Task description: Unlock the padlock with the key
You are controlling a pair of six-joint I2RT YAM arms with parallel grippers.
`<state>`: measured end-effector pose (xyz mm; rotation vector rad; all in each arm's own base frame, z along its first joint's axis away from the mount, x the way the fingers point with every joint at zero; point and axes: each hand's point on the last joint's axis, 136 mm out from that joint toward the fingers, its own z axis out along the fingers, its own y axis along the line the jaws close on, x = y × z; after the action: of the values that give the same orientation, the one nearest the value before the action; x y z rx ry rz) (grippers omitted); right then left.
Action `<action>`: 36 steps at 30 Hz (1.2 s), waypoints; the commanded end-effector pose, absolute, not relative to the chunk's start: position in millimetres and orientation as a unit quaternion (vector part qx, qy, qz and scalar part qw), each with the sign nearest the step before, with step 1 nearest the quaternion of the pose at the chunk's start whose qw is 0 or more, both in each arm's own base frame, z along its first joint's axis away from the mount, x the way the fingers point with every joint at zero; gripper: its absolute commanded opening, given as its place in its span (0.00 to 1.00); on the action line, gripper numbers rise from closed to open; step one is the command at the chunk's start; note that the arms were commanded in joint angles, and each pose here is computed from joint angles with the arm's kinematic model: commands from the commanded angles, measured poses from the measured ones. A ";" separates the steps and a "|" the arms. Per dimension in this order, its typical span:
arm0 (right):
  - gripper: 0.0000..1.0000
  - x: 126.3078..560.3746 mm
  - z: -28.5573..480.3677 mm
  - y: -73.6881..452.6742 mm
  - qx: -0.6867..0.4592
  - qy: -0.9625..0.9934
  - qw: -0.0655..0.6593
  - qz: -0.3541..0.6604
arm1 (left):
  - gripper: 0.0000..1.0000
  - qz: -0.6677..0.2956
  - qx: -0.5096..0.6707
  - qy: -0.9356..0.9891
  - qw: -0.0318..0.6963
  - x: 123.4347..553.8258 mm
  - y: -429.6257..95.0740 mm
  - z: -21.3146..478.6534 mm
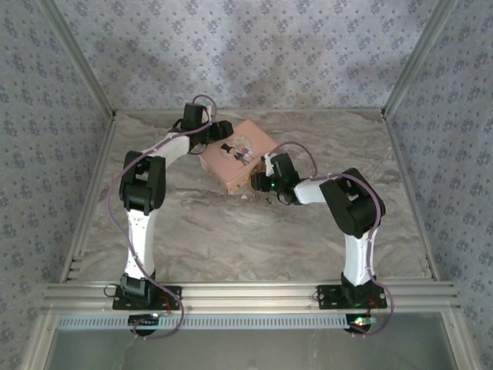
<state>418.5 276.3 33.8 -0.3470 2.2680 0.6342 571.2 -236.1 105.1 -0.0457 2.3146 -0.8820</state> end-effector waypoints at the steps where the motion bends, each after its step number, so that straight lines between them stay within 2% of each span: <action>1: 0.44 424.4 26.9 287.1 -0.147 0.882 0.367 0.257 | 0.66 -0.346 -0.009 0.880 0.325 572.0 -240.5 114.6; 3: 0.41 427.2 24.5 291.0 -0.154 0.880 0.369 0.255 | 0.66 -0.347 -0.009 0.881 0.322 572.6 -241.5 112.4; 7: 0.26 429.0 20.1 297.1 -0.164 0.880 0.370 0.247 | 0.66 -0.346 -0.009 0.883 0.317 573.7 -242.2 108.2; 18: 0.02 430.2 19.5 282.7 -0.155 0.888 0.381 0.207 | 0.66 -0.342 -0.008 0.883 0.320 576.1 -241.0 109.2; 36: 0.00 404.2 50.7 293.6 -0.318 0.848 0.424 0.034 | 0.66 -0.341 -0.008 0.885 0.316 572.4 -239.3 105.4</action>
<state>409.8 298.0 40.8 -0.6833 2.1640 0.2305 577.4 -231.1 106.1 -0.0560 2.3186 -0.8726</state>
